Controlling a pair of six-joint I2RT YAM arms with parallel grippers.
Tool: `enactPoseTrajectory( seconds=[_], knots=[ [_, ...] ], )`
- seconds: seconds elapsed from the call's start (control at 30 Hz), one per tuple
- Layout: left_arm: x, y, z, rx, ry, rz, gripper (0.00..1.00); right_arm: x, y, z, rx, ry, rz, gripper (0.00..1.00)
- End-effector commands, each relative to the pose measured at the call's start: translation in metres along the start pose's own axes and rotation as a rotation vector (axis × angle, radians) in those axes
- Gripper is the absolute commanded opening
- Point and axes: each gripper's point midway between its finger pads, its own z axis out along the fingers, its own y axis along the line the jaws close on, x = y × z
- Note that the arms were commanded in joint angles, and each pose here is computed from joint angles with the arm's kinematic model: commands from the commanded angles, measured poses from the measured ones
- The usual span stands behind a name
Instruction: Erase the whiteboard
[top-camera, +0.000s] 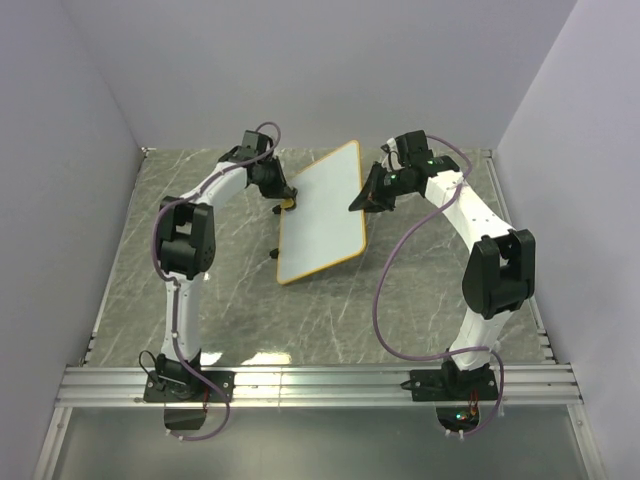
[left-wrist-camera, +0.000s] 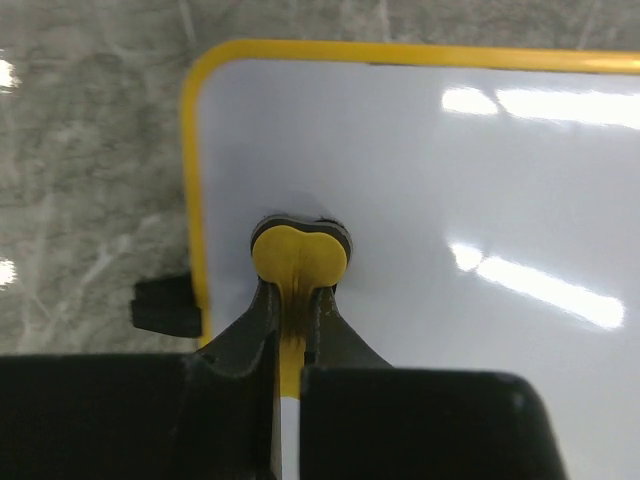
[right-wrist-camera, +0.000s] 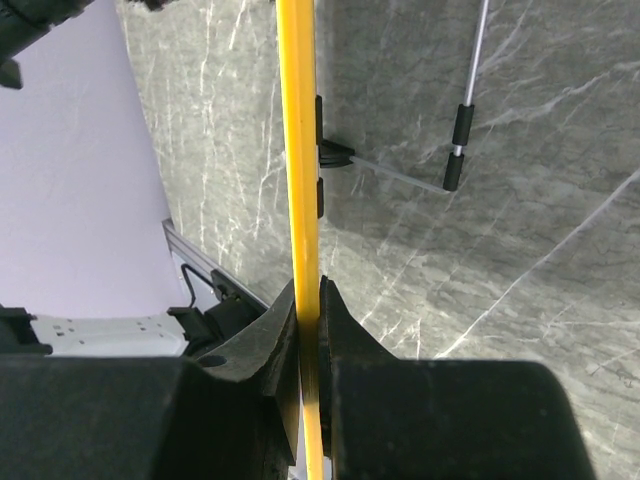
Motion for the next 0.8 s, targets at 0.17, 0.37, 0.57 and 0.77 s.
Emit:
enactPoseTrajectory(
  seconds=[0.17, 0.37, 0.57, 0.77],
  knots=[
    [-0.062, -0.095, -0.107, 0.250, -0.223, 0.040, 0.00, 0.021, -0.010, 0.004, 0.056, 0.033, -0.037, 0.00],
    [-0.055, -0.044, -0.121, 0.125, -0.230, -0.005, 0.00, 0.020, -0.011, 0.001, 0.069, 0.013, -0.026, 0.04],
    [-0.018, 0.048, -0.126, -0.224, -0.203, 0.004, 0.00, 0.017, -0.004, -0.008, 0.060, -0.024, -0.040, 0.45],
    [0.014, 0.096, -0.138, -0.386, -0.177, 0.024, 0.00, 0.017, 0.004, -0.017, 0.041, -0.050, -0.052, 0.59]
  ],
)
